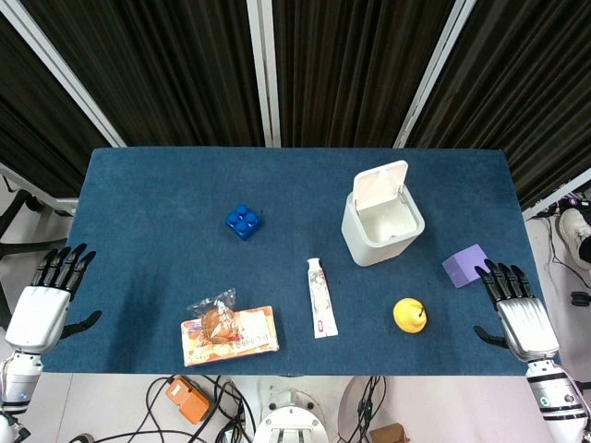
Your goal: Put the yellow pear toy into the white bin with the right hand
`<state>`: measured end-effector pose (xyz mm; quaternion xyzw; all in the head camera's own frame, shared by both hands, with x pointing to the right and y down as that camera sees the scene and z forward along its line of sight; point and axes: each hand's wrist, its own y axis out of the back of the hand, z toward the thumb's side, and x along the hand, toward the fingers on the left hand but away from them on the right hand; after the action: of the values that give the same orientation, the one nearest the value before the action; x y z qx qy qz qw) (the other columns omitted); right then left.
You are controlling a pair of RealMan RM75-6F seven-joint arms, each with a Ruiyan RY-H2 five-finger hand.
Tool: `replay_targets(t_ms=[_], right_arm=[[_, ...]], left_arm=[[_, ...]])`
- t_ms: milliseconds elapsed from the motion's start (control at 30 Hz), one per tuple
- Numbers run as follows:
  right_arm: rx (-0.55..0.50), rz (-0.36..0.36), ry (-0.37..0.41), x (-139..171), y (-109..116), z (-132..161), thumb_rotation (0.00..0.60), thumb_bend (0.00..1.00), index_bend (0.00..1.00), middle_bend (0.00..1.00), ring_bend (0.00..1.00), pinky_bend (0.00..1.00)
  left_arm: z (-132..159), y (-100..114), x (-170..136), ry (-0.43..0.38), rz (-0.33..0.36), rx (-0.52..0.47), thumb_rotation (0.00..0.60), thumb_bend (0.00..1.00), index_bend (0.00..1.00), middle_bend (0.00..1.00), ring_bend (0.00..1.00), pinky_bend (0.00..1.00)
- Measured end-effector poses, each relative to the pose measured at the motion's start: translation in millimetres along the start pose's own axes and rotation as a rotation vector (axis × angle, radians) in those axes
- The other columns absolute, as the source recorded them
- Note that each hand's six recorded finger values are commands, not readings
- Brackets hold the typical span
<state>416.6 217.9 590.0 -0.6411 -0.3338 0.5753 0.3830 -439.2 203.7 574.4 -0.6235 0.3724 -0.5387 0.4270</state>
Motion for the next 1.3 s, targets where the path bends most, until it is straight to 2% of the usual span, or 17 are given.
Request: replay_targets(t_ms=[300,433,667,733,800,867,933,1033,1100,1300], right_arm=[[0.007,0.072,0.050,-15,-17,15,0.600,0.30,0.00,0.00,0.00,0.00],[0.022,0.136,0.101,-27,-28,29,0.600,0.30,0.00,0.00,0.00,0.00],[0.073,0.248,0.199,-49,-50,60,0.600,0.30,0.01,0.00,0.00,0.01],[0.075,0.267,0.232,-55,-56,72,0.600,0.30,0.09,0.04,0.01,0.05],[0.072,0.280,0.253,-58,-61,80,0.600,0.30,0.25,0.15,0.08,0.11],[0.067,0.296,0.267,-60,-65,84,0.600,0.30,0.43,0.29,0.20,0.18],[0.068,0.301,0.274,-62,-69,86,0.600,0.30,0.56,0.38,0.30,0.27],[0.073,0.293,0.279,-63,-70,87,0.600,0.32,0.71,0.48,0.41,0.37],[0.070,0.277,0.280,-64,-69,88,0.600,0.33,0.76,0.52,0.45,0.40],[0.035,0.159,0.281,-64,-48,88,0.600,0.34,0.77,0.53,0.46,0.44]], left_arm=[[-3,3,-3,0.014,0.001,-0.010,0.600,0.11,0.00,0.00,0.00,0.00],[-2,6,-6,0.009,0.016,-0.009,0.600,0.11,0.00,0.00,0.00,0.00],[-1,3,-8,0.003,-0.002,-0.006,0.600,0.11,0.00,0.00,0.00,0.00],[0,3,-9,0.000,-0.003,-0.005,0.600,0.11,0.00,0.00,0.00,0.00],[0,3,-9,-0.001,-0.002,-0.005,0.600,0.11,0.00,0.00,0.00,0.00],[0,3,-9,-0.001,-0.004,-0.005,0.600,0.11,0.00,0.00,0.00,0.00],[0,3,-9,0.000,-0.005,-0.005,0.600,0.11,0.00,0.00,0.00,0.00],[-1,4,-9,0.002,-0.005,-0.005,0.600,0.11,0.00,0.00,0.00,0.00],[-1,4,-10,0.002,-0.004,-0.007,0.600,0.11,0.00,0.00,0.00,0.00],[-1,5,-11,0.004,0.001,-0.010,0.600,0.11,0.00,0.00,0.00,0.00]])
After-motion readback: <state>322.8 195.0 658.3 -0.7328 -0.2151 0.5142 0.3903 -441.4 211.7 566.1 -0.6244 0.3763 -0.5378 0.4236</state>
